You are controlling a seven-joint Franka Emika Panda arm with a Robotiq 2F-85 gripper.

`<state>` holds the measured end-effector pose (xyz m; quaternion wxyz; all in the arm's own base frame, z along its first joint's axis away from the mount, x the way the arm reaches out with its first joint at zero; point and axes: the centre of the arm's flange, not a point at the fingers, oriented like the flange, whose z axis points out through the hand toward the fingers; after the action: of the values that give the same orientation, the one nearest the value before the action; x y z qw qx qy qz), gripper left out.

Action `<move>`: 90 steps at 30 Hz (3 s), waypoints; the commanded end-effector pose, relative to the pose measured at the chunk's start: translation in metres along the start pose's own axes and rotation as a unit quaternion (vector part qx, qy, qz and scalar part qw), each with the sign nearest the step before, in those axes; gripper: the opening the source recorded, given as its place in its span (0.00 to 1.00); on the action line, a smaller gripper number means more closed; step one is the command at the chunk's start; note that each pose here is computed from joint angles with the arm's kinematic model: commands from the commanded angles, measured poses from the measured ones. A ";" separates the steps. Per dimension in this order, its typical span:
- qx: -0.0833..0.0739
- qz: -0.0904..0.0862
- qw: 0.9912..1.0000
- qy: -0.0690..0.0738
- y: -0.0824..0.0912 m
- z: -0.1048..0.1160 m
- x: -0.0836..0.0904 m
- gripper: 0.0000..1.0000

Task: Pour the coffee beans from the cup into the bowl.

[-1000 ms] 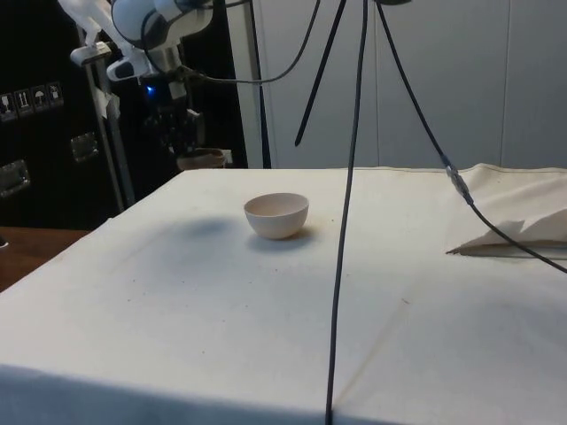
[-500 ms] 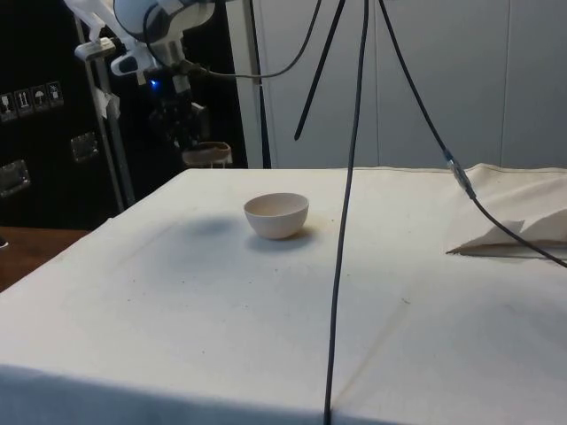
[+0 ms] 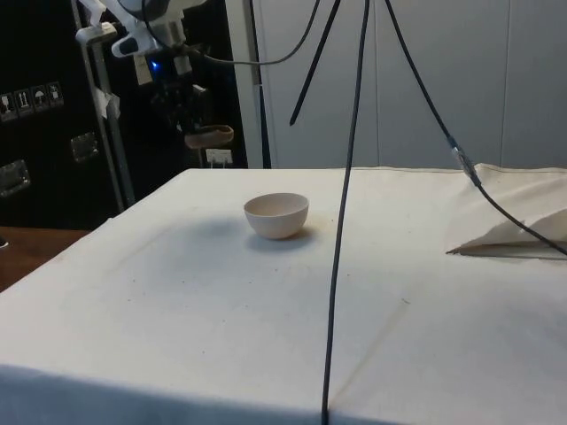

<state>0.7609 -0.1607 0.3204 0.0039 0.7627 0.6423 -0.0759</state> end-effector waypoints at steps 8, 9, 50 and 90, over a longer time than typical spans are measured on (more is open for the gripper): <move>0.002 0.002 1.000 0.002 -0.010 -0.028 -0.009 0.04; 0.003 0.002 1.000 0.002 -0.011 -0.031 -0.009 0.04; -0.001 0.012 1.000 0.016 -0.029 -0.089 -0.019 0.04; -0.036 0.019 0.999 0.028 -0.041 -0.131 -0.032 0.04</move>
<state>0.7307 -0.1680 0.4524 0.0050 0.7759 0.6296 -0.0382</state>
